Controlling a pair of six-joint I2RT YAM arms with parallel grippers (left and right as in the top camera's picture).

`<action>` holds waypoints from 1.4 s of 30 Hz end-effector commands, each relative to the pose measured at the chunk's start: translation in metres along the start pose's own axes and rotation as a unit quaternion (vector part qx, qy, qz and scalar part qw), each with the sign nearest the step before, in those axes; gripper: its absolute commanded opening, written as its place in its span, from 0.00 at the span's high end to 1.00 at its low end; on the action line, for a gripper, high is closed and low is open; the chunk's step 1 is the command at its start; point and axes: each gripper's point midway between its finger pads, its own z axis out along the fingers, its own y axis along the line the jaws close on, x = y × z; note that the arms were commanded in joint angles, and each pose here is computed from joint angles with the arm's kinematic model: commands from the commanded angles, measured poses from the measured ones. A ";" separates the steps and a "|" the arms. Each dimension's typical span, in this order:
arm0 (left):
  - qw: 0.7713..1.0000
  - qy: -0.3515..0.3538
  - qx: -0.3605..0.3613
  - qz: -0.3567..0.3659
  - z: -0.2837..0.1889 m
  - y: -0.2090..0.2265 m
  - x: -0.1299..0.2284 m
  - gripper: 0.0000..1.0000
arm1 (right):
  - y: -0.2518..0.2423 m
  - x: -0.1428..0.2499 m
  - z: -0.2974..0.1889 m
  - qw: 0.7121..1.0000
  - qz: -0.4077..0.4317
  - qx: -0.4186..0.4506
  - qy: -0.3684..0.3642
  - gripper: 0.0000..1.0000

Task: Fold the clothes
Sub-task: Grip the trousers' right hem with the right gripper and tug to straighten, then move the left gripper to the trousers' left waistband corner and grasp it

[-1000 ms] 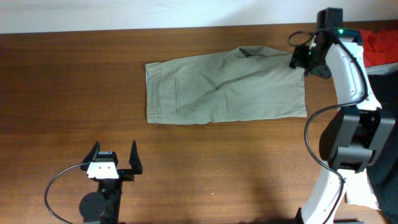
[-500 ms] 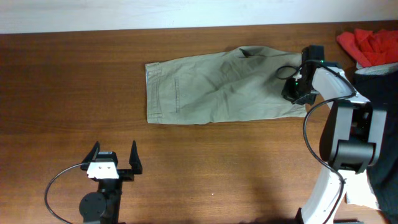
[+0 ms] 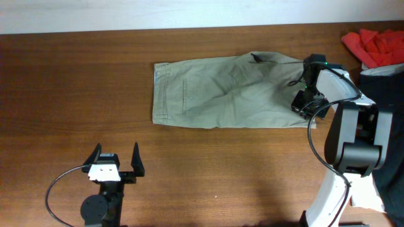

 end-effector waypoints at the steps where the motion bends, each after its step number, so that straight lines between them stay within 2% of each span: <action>1: 1.000 0.001 -0.006 -0.001 0.000 0.003 0.002 0.01 | -0.015 0.002 0.002 1.000 0.020 0.014 0.003 0.96; 5: 1.000 0.001 -0.006 -0.001 0.000 0.003 0.002 0.01 | -0.014 -0.002 -0.049 0.998 0.036 -0.036 -0.037 0.96; 6: 1.000 0.001 -0.006 -0.001 0.000 0.003 0.002 0.01 | -0.008 -0.002 -0.070 0.995 0.039 -0.072 -0.052 0.92; 7: 1.000 0.001 -0.006 -0.001 0.000 0.003 0.002 0.01 | -0.003 -0.001 -0.084 0.992 0.039 -0.101 -0.059 0.62; 8: 1.000 0.001 -0.006 -0.001 0.000 0.003 0.002 0.01 | 0.002 0.001 -0.098 0.989 0.038 -0.130 -0.065 0.24; 9: 1.000 0.001 -0.006 -0.001 0.000 0.003 0.002 0.01 | 0.006 0.004 -0.108 0.986 0.037 -0.151 -0.067 0.12; 13: 1.000 0.001 -0.006 -0.001 0.000 0.003 0.002 0.01 | 0.038 0.020 -0.131 0.968 -0.008 -0.247 -0.043 0.00; 19: 1.000 -0.006 -0.005 -0.001 0.000 0.002 -0.002 0.01 | 0.079 0.027 -0.146 0.956 -0.057 -0.279 -0.071 0.01; 21: 0.998 -0.025 0.061 0.002 -0.002 -0.021 -0.011 0.01 | 0.097 0.029 -0.151 0.950 -0.076 -0.289 -0.086 0.01; 23: 0.981 -0.079 0.175 0.020 -0.014 -0.059 -0.037 0.01 | 0.106 0.031 -0.148 0.952 -0.090 -0.278 -0.095 0.01; 25: 0.974 -0.119 0.190 0.032 -0.020 -0.065 -0.055 0.01 | 0.117 0.031 -0.142 0.952 -0.100 -0.271 -0.101 0.02; 29: 0.965 -0.139 0.217 0.042 -0.026 -0.074 -0.077 0.01 | 0.134 0.031 -0.141 0.946 -0.114 -0.282 -0.111 0.01; 33: 0.959 -0.095 0.262 0.043 -0.016 -0.088 -0.095 0.01 | 0.138 0.027 -0.144 0.942 -0.115 -0.289 -0.123 0.01; 35: 0.957 -0.047 0.283 0.040 0.003 -0.093 -0.108 0.01 | 0.138 0.027 -0.144 0.943 -0.115 -0.289 -0.123 0.01; 38: 0.952 0.085 0.293 0.005 0.050 -0.092 -0.111 0.01 | 0.138 0.027 -0.144 0.943 -0.115 -0.288 -0.123 0.02; 40: 0.933 0.194 0.302 -0.010 0.080 -0.093 -0.103 0.01 | 0.138 0.027 -0.144 0.943 -0.115 -0.288 -0.123 0.01; 42: 0.907 0.269 0.323 -0.010 0.110 -0.104 -0.102 0.01 | 0.138 0.027 -0.144 0.943 -0.115 -0.289 -0.123 0.01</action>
